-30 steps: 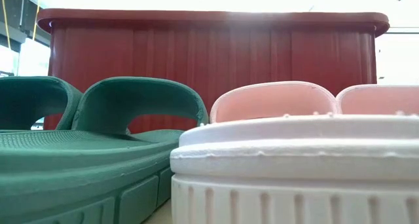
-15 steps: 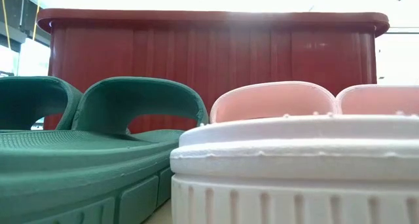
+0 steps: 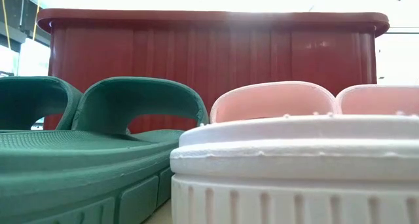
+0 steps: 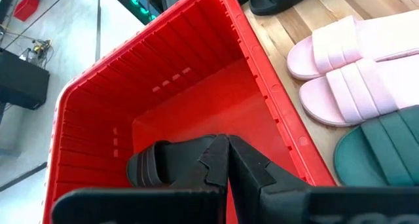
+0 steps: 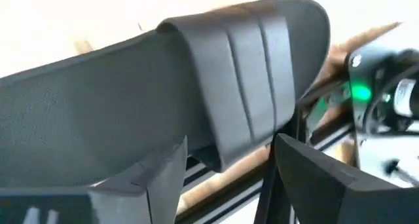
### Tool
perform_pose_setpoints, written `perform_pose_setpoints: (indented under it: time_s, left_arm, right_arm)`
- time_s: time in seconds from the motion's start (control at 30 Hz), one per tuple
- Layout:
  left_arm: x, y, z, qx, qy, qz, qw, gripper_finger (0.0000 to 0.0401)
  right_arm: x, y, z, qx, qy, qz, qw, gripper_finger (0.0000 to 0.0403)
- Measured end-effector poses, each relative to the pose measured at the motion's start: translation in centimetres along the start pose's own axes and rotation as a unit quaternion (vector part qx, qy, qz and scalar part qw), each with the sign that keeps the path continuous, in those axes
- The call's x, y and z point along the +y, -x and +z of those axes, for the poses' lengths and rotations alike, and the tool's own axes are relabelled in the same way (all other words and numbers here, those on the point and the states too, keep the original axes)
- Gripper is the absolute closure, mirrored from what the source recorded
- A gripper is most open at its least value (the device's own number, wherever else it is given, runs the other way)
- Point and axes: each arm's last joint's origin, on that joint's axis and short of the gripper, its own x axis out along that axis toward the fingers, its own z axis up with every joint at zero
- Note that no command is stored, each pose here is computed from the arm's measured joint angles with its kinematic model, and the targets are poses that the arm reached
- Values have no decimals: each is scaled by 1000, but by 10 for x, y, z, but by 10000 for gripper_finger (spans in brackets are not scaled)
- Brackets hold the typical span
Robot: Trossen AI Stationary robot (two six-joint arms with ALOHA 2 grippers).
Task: Pick and place slides into bin
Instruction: Put the black slide into the red bin
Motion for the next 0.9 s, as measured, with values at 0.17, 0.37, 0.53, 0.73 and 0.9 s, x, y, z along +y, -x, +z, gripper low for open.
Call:
perform_pose_setpoints:
  time_s: [0.17,0.37,0.53,0.73,0.9]
  left_arm:
    - [0,0,0,0,-10,0,1000,400]
    - [0,0,0,0,-19,0,1000,400]
    - [0,0,0,1,-19,0,1000,400]
    - [-1,-3,0,4,-20,-1,1000,400]
    - [-2,-8,1,10,-22,-5,1000,400]
  right_arm:
    - [-10,1,-1,-7,16,-52,999,176]
    - [-3,0,3,-23,11,-16,1000,176]
    - [3,0,2,-10,7,15,1000,176]
    - [4,-8,3,-27,14,14,999,176]
    - [2,-26,6,17,19,0,1000,176]
